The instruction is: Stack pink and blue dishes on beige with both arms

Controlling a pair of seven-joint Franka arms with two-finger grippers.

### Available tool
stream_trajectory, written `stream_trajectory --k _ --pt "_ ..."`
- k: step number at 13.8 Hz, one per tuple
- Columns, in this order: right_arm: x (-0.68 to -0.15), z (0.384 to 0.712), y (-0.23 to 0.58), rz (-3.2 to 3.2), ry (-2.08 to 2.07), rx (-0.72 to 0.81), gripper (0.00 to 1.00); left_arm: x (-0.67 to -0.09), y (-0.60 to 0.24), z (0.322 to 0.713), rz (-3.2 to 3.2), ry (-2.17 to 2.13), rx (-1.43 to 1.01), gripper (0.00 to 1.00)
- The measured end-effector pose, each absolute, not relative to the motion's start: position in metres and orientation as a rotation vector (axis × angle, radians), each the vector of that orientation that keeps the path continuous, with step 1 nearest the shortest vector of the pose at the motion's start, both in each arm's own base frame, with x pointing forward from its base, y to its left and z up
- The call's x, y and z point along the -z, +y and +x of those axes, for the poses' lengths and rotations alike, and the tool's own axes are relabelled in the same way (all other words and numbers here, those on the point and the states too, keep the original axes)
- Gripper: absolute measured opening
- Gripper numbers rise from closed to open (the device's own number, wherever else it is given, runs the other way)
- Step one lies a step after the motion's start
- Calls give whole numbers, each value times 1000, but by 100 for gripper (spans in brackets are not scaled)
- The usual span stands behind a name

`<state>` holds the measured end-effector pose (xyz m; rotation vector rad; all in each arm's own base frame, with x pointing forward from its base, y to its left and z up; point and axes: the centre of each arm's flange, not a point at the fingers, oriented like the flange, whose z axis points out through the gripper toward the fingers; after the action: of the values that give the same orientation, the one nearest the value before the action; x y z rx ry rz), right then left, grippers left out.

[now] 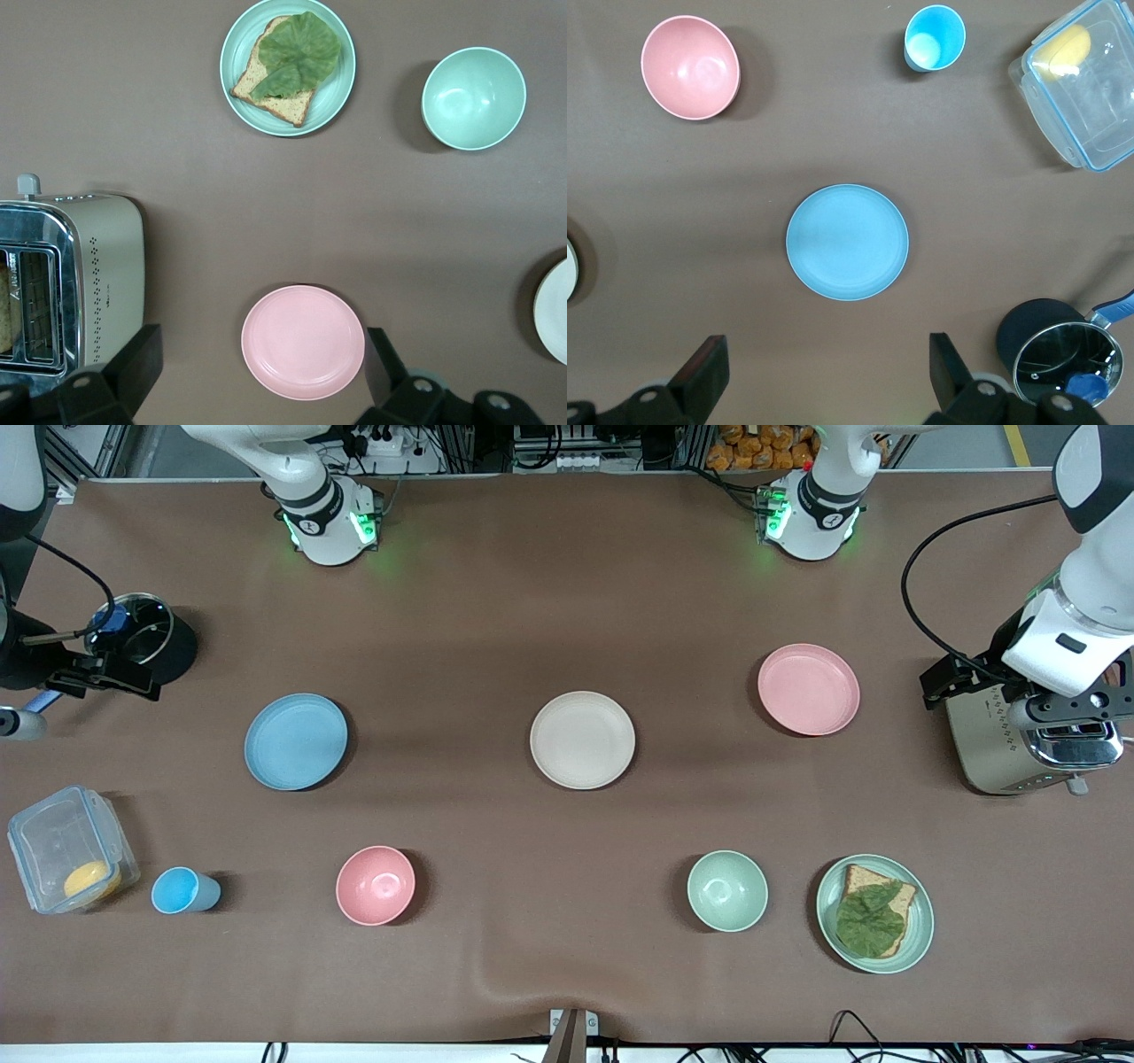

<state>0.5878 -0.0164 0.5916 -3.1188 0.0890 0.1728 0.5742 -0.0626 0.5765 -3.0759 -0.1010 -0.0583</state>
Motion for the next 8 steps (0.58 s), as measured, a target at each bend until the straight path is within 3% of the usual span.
stream_trajectory --k 8 --pt "-591 588 -16 -3119 89 -174 100 -577 -61 574 -3075 -105 52 100"
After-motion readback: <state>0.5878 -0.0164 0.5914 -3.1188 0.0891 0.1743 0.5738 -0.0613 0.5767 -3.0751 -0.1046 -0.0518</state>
